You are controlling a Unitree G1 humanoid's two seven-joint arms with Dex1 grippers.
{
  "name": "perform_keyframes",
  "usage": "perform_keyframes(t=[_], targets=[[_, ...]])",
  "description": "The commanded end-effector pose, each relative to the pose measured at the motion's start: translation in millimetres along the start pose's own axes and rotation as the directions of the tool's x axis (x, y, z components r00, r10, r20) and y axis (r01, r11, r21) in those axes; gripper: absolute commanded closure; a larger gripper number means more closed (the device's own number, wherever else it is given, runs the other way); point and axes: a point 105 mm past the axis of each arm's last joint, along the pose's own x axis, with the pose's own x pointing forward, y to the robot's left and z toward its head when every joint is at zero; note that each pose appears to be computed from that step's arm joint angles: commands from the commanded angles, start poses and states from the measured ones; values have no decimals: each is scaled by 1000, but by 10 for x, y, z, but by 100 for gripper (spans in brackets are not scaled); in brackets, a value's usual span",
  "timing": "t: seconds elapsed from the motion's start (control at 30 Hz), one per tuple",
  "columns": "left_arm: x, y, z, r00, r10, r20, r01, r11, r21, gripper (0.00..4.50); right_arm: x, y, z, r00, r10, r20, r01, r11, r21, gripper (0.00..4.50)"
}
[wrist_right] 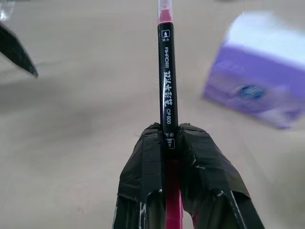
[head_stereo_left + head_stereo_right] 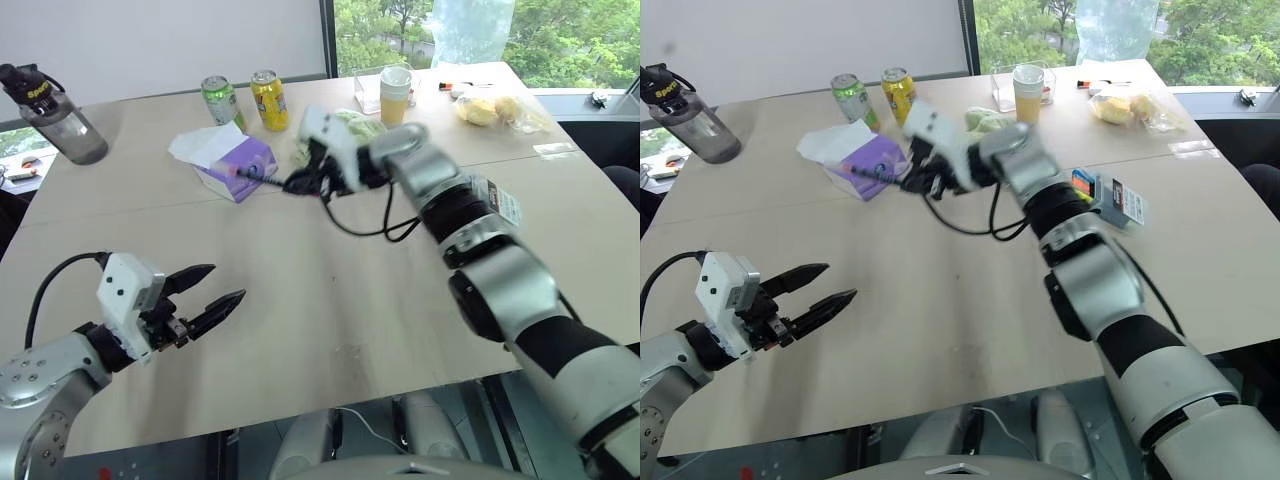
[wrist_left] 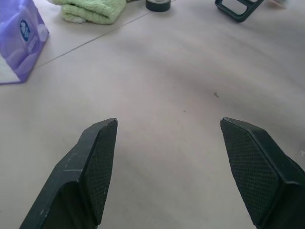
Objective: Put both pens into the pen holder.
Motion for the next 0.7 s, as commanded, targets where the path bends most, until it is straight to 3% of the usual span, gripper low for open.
perform_keyframes(t=[0.03, 0.17, 0.3, 0.53, 0.7], targets=[[22, -12, 43, 1000, -13, 14, 12, 1000, 15, 98, -571, -189, 316, 990, -88, 105, 91, 996, -22, 447], [38, -12, 41, 1000, -17, 17, 17, 1000, 13, 98, -1019, -308, 290, 977, -184, 106, 184, 983, 8, 447], [88, 0, 58, 999, -34, 23, 34, 999, 17, 98, -1455, -368, -132, 955, -297, 21, 296, 954, 41, 447], [149, 21, 92, 998, -62, 25, 61, 998, 28, 98, -1584, -156, -512, 950, -300, 90, 290, 951, 107, 447], [144, 54, 109, 997, -70, 20, 70, 997, 35, 98, -1727, -143, -704, 936, -347, 59, 340, 935, 98, 447]])
